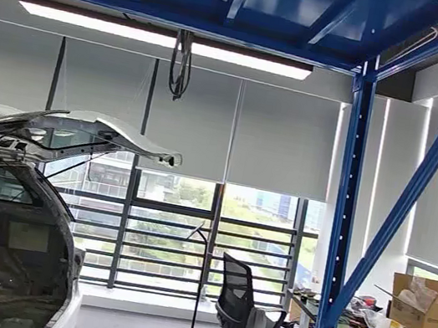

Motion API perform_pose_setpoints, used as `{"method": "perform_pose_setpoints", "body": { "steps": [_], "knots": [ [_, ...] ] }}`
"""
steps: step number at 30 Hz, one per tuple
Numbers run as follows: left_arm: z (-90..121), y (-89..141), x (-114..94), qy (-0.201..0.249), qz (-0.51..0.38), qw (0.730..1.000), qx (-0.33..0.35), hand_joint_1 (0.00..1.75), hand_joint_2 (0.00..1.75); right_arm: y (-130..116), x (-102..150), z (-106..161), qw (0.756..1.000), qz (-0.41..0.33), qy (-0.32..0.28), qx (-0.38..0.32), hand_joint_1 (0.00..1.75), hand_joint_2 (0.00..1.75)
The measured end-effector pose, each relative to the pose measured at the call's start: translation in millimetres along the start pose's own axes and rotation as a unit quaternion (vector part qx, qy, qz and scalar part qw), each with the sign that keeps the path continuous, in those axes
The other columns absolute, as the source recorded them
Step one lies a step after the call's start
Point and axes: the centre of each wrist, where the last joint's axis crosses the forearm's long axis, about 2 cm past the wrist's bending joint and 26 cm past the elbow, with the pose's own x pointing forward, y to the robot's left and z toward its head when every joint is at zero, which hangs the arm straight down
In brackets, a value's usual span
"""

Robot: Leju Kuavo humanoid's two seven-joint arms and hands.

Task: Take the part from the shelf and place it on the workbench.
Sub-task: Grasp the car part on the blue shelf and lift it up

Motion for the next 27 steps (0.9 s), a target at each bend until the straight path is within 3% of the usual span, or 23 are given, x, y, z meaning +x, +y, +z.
{"method": "perform_pose_setpoints", "body": {
  "steps": [16, 27],
  "knots": [
    [4, -31, -2, 0.002, 0.015, 0.999, -0.039, 0.0, 0.0, 40, 41, -70, 0.994, 0.063, -0.019, 0.088, 0.0, 1.75],
    [7, -45, -4, 0.012, 0.028, 0.998, -0.052, 0.0, 0.0, 58, 44, -85, 0.987, 0.123, -0.011, 0.104, 0.0, 1.75]
  ]
}}
